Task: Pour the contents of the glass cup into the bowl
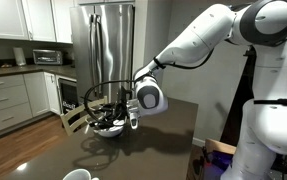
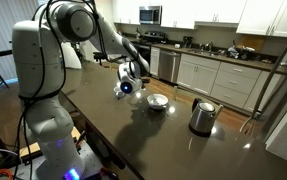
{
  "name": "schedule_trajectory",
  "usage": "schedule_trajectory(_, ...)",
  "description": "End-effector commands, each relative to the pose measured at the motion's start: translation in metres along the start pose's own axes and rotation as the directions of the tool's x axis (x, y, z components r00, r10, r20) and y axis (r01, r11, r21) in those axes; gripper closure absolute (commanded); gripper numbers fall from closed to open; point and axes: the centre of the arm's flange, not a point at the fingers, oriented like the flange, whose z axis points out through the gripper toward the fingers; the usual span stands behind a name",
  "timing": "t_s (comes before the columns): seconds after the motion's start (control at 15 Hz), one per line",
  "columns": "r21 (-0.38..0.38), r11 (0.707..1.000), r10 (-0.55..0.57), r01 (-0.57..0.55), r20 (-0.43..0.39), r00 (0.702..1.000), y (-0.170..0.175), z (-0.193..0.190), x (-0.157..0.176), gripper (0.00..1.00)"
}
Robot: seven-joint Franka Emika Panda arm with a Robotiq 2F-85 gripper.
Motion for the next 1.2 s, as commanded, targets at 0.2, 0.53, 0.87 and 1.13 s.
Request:
schedule_trajectory(0.2, 0.003, 0.995, -0.101, 0.102, -0.056, 0.993, -0.016, -0.016, 0.003, 0.41)
schedule_trajectory(0.53, 0.034, 0.992, -0.121, 0.124, -0.068, 0.990, -0.038, -0.022, 0.012, 0.41)
schedule_trajectory(0.87, 0.052, 0.990, -0.128, 0.133, -0.087, 0.988, -0.056, -0.023, 0.024, 0.41)
schedule_trajectory(1.13, 0.049, 0.982, -0.175, 0.181, -0.109, 0.979, -0.067, -0.020, 0.032, 0.41)
